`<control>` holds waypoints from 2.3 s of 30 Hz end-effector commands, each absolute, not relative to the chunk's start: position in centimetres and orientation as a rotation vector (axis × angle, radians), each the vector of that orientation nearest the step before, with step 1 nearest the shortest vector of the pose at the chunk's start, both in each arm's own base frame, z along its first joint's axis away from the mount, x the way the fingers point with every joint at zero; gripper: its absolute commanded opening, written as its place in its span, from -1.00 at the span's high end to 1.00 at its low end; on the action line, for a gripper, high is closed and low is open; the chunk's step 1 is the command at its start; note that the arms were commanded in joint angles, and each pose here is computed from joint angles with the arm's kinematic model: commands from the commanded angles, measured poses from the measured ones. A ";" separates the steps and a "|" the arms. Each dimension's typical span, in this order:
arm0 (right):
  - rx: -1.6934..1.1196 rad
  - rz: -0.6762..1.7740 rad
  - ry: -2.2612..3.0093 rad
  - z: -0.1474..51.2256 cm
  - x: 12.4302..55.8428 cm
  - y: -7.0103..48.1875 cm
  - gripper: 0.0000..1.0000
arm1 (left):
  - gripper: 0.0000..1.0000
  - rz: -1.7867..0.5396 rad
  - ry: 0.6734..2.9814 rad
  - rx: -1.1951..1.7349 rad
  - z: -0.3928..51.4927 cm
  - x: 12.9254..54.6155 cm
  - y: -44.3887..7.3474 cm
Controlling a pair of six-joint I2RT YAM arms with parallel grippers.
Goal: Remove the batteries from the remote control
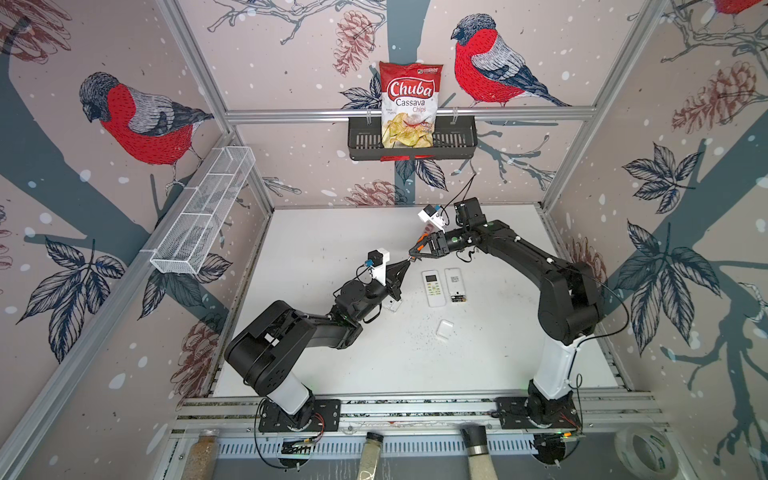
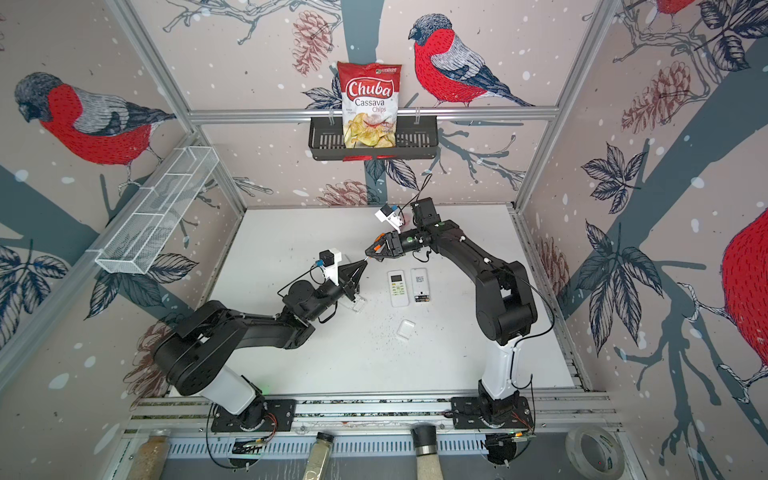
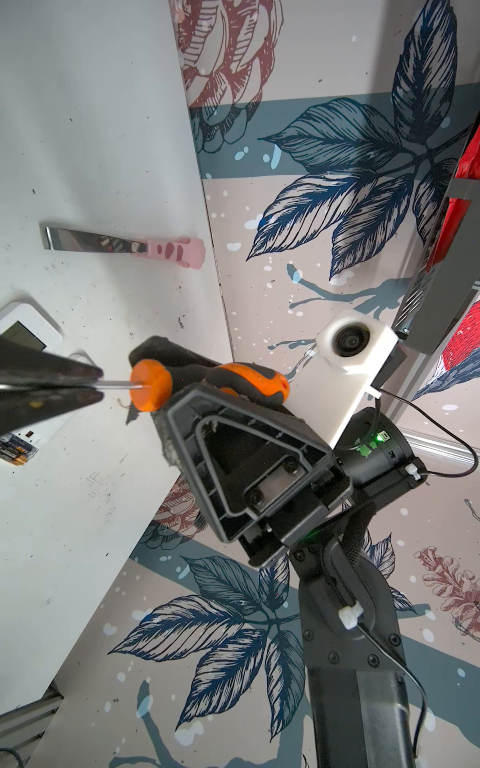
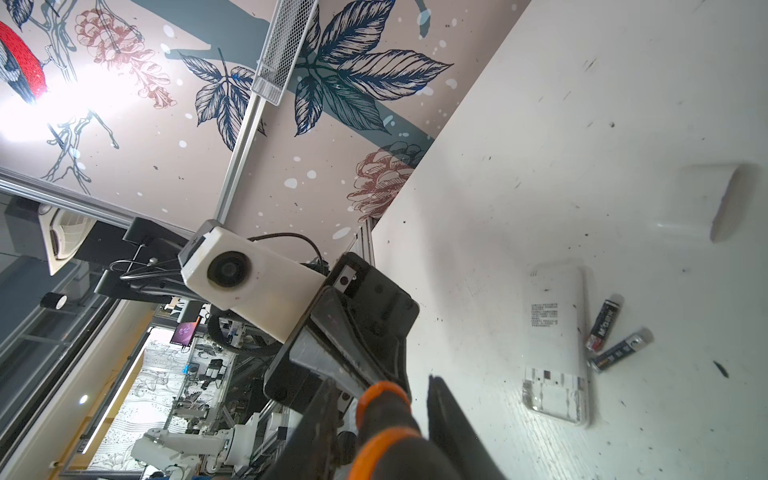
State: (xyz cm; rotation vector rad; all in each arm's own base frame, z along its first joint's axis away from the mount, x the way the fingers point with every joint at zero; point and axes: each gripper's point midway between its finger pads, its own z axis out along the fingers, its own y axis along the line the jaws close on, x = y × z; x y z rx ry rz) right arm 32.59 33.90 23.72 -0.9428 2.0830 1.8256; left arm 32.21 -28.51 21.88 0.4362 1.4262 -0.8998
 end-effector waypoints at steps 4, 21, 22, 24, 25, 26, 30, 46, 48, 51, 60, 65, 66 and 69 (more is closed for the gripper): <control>-0.974 1.859 2.043 24.2 32.5 34.1 0.26 | 1.00 -0.930 1.373 0.454 22.9 31.7 -28.8; -0.950 1.868 2.058 23.5 33.2 33.8 0.60 | 1.00 -0.958 1.377 0.436 22.9 33.3 -27.8; -0.949 1.867 2.056 23.5 33.3 33.8 0.63 | 1.00 -0.961 1.378 0.442 22.8 33.4 -27.8; -0.941 1.867 2.053 23.5 33.6 33.8 0.68 | 1.00 -0.970 1.380 0.450 22.8 33.6 -28.0; -0.938 1.866 2.052 23.5 33.7 33.8 0.72 | 1.00 -0.973 1.383 0.454 22.7 33.7 -28.0; -0.936 1.868 2.050 23.5 33.8 33.8 0.76 | 1.00 -0.975 1.385 0.456 22.7 33.9 -28.1; -0.924 1.866 2.046 23.6 34.4 33.6 0.85 | 1.00 -0.983 1.392 0.454 22.5 34.7 -28.1; -0.389 1.543 2.063 24.9 44.1 27.1 0.96 | -0.96 -0.891 1.501 0.329 21.6 38.2 -24.9; -0.279 1.419 2.101 23.8 44.9 25.3 1.00 | -0.96 -0.884 1.552 0.338 21.2 38.8 -25.3; -0.114 1.194 2.144 22.2 45.1 22.1 1.00 | -0.95 -0.898 1.610 0.357 20.5 39.3 -26.1; 0.216 0.901 2.115 18.8 39.8 14.1 1.00 | -0.87 -0.920 1.849 0.532 17.4 41.1 -31.5; 0.301 0.793 2.117 17.7 36.3 11.7 1.00 | -0.98 -0.871 1.913 0.650 15.7 41.0 -35.6; 0.304 0.787 2.121 17.5 35.8 11.5 1.00 | -0.98 -0.881 1.917 0.655 15.5 41.0 -36.0; 0.316 0.766 2.143 16.8 34.0 11.0 1.00 | -0.96 -0.941 1.925 0.665 14.8 41.1 -37.1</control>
